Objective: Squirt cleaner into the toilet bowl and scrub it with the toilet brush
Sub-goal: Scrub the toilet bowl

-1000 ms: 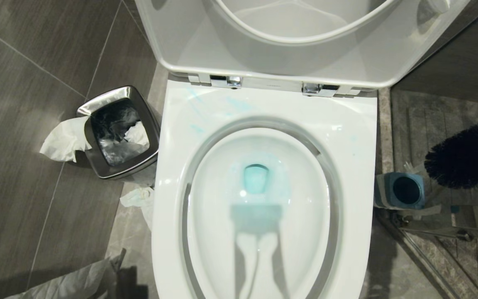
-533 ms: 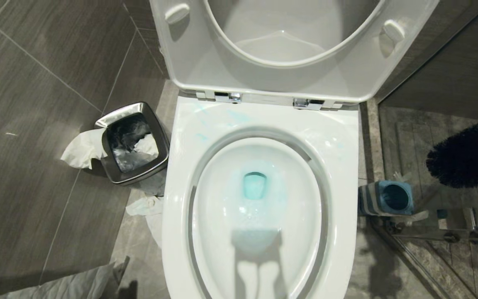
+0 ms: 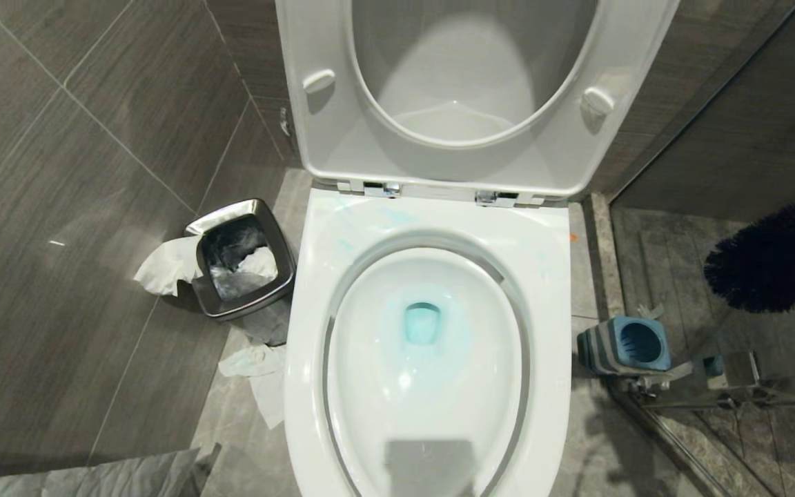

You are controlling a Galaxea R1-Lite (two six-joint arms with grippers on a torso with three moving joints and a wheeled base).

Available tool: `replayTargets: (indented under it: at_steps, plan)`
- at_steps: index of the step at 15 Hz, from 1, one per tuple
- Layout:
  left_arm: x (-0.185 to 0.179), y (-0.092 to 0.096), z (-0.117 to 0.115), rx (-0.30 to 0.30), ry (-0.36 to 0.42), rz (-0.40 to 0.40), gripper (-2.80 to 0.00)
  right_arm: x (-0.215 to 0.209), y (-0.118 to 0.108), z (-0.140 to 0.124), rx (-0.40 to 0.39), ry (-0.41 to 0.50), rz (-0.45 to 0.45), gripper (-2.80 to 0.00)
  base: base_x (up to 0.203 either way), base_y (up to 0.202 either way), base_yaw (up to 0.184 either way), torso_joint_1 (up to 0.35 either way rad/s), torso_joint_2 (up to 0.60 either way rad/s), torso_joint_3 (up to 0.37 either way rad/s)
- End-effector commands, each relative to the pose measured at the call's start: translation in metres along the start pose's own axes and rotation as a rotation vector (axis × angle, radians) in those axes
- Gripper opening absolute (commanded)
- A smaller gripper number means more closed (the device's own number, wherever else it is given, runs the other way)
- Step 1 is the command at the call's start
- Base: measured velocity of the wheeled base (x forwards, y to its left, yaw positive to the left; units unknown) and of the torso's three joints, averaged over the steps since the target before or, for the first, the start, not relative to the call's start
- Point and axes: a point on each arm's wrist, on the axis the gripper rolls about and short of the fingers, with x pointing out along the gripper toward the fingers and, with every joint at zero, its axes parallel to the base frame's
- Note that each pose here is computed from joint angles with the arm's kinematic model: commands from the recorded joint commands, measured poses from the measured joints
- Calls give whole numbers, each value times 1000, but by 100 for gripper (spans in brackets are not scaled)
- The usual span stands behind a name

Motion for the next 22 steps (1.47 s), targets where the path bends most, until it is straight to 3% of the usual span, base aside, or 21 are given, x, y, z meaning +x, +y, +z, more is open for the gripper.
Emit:
replayTargets:
  at_steps: [1,6,16,22]
  plan:
    - [0,0,0,0,1,-1,-280,7,-4,-1,9,19,6,-280,0,0,0,7,4,198]
    - [0,0,0,0,1,0,-280,20,-11,-2,21,47,11,-280,0,0,0,2,3,153]
    - [0,0,0,2,1,0,-280,74,-34,-10,55,150,54,-280,0,0,0,0,0,4]
    - [0,0,0,3,1,0,-280,100,-14,-5,44,148,126,-280,0,0,0,0,0,0]
